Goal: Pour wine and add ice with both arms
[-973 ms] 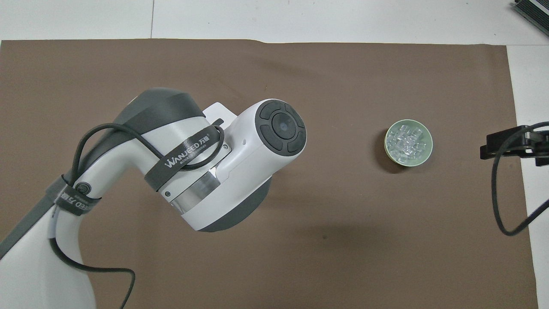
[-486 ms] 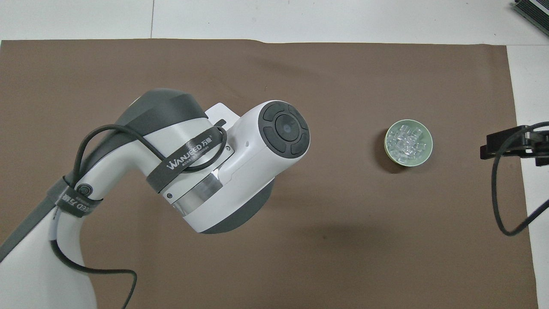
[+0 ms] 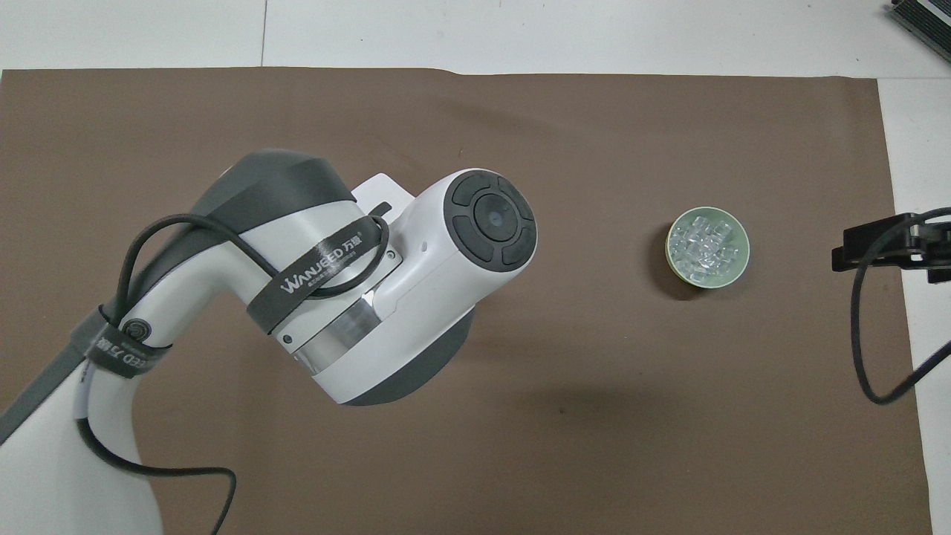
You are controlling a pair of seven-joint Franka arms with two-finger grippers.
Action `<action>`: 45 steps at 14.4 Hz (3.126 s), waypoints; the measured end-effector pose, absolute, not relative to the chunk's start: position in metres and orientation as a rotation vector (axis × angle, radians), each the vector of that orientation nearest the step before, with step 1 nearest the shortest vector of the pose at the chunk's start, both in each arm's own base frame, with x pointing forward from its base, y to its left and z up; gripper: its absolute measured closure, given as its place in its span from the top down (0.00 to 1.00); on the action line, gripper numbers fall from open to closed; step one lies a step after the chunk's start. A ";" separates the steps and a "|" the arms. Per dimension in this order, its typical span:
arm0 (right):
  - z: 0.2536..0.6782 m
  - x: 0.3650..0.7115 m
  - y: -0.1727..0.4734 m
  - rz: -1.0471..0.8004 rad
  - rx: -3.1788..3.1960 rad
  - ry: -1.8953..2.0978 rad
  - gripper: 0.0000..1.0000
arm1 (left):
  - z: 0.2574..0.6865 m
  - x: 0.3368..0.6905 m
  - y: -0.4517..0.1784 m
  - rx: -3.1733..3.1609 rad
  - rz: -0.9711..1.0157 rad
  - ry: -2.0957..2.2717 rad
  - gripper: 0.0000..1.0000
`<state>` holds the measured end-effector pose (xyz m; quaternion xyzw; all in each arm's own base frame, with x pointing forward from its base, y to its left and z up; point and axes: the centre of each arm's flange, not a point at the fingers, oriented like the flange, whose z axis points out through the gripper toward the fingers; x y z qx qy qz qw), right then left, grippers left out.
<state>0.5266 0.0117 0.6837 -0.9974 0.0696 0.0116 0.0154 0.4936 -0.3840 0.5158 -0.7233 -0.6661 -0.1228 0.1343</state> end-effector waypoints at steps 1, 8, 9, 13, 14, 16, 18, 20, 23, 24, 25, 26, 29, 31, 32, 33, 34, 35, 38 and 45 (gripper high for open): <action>0.684 0.527 0.012 0.035 -3.103 0.217 1.00 | 0.520 0.495 -0.383 -2.114 -0.335 -1.925 0.22; 0.684 0.527 0.009 0.032 -3.102 0.225 1.00 | 0.535 0.523 -0.351 -2.215 -0.095 -1.867 0.22; 0.684 0.527 0.008 0.028 -3.102 0.227 1.00 | 0.539 0.530 -0.343 -2.229 -0.053 -1.866 0.22; 0.686 0.529 0.008 0.001 -3.101 0.229 1.00 | 0.548 0.555 -0.309 -2.278 0.140 -1.874 0.22; 0.686 0.529 0.008 -0.001 -3.101 0.229 1.00 | 0.550 0.562 -0.297 -2.290 0.193 -1.878 0.22; 0.686 0.530 0.007 -0.011 -3.103 0.230 1.00 | 0.555 0.574 -0.271 -2.325 0.296 -1.881 0.22; 0.686 0.530 0.007 -0.017 -3.104 0.231 1.00 | 0.564 0.584 -0.241 -2.359 0.380 -1.893 0.22; 0.687 0.532 0.007 -0.031 -3.103 0.231 1.00 | 0.567 0.593 -0.214 -2.395 0.444 -1.893 0.22; 0.687 0.534 0.007 -0.054 -3.102 0.231 1.00 | 0.568 0.606 -0.175 -2.462 0.564 -1.890 0.22; 0.687 0.534 0.007 -0.061 -3.101 0.231 1.00 | 0.567 0.612 -0.156 -2.482 0.609 -1.901 0.22; 0.686 0.535 0.007 -0.064 -3.101 0.231 1.00 | 0.566 0.617 -0.137 -2.506 0.651 -1.908 0.22; 0.686 0.535 0.007 -0.066 -3.101 0.232 1.00 | 0.565 0.621 -0.120 -2.530 0.685 -1.909 0.22; 0.686 0.535 0.007 -0.067 -3.101 0.232 1.00 | 0.564 0.626 -0.083 -2.615 0.791 -1.879 0.22; 0.685 0.536 0.007 -0.071 -3.100 0.232 1.00 | 0.555 0.629 -0.053 -2.663 0.876 -1.885 0.22; 0.685 0.536 0.007 -0.072 -3.100 0.232 1.00 | 0.548 0.631 -0.034 -2.688 0.912 -1.887 0.22; 0.684 0.537 0.007 -0.071 -3.101 0.232 1.00 | 0.540 0.632 -0.019 -2.712 0.932 -1.876 0.22; 0.683 0.537 0.007 -0.069 -3.101 0.232 1.00 | 0.531 0.632 -0.007 -2.733 0.949 -1.857 0.22; 0.681 0.537 0.007 -0.065 -3.102 0.232 1.00 | 0.522 0.633 0.002 -2.746 0.968 -1.840 0.22; 0.674 0.540 0.006 -0.064 -3.111 0.224 1.00 | 0.484 0.636 0.023 -2.776 1.066 -1.795 0.22; 0.650 0.549 0.005 -0.068 -3.127 0.115 1.00 | 0.416 0.636 0.089 -2.784 1.205 -1.831 0.22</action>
